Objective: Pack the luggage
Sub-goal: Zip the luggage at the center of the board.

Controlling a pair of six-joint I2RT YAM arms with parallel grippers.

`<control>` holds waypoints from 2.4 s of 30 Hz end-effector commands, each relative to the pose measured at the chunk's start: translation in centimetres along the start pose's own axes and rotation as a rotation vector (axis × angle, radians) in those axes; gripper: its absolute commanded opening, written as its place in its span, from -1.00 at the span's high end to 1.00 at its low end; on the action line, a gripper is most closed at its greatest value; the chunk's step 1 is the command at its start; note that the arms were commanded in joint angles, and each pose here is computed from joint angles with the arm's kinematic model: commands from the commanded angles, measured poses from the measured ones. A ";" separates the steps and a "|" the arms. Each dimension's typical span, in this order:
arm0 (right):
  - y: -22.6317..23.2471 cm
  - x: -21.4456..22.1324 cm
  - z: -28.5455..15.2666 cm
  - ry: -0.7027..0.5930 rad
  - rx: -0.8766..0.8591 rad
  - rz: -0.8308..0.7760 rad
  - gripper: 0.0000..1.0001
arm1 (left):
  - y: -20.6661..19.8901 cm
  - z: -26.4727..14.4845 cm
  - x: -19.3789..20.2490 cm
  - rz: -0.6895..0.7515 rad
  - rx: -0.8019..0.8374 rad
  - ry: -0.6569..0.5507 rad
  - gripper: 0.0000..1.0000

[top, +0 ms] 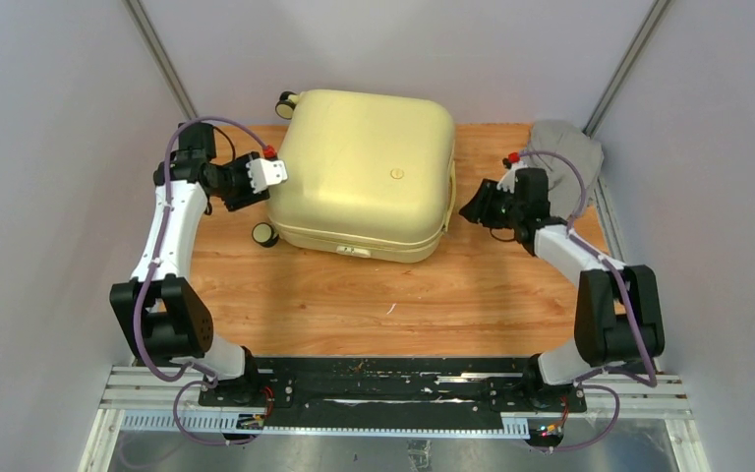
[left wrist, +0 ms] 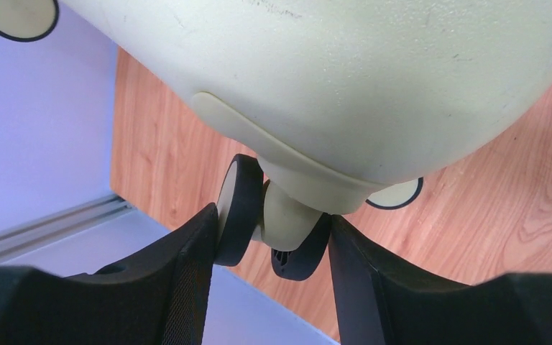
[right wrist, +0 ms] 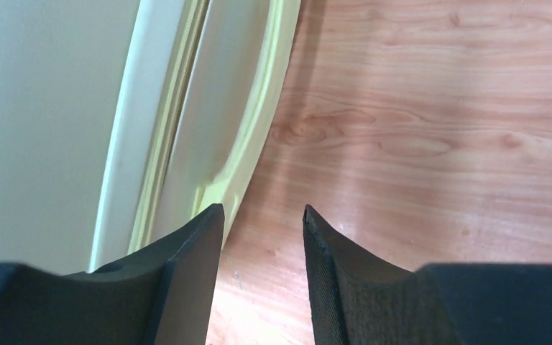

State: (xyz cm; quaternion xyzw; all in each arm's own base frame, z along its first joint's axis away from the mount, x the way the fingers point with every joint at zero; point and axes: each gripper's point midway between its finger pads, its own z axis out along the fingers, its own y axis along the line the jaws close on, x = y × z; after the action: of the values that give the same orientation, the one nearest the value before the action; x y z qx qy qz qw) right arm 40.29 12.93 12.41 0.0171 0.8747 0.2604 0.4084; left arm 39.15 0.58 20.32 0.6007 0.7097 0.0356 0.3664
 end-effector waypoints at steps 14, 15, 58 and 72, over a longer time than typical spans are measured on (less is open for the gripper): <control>5.2 4.0 -5.0 -0.169 -0.417 -0.230 0.02 | 2.1 -4.0 -2.7 -0.092 -0.124 -0.068 1.00; 5.4 4.3 -4.8 -0.158 -0.436 -0.235 0.02 | 2.4 -4.1 -2.9 -0.094 -0.128 -0.072 1.00; 7.3 7.2 -3.1 -0.029 -0.625 -0.308 0.35 | 0.3 0.8 -0.3 0.103 0.108 -0.001 -1.00; 6.7 6.5 -2.9 -0.046 -0.567 -0.334 0.85 | 1.2 1.5 -1.9 0.082 0.103 0.007 0.34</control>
State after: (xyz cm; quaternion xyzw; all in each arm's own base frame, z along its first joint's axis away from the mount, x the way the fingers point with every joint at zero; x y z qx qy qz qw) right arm 31.67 19.17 11.57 -0.2281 0.7500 0.4484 0.4294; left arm 40.22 -1.10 17.52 0.6876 0.6691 0.0025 0.2820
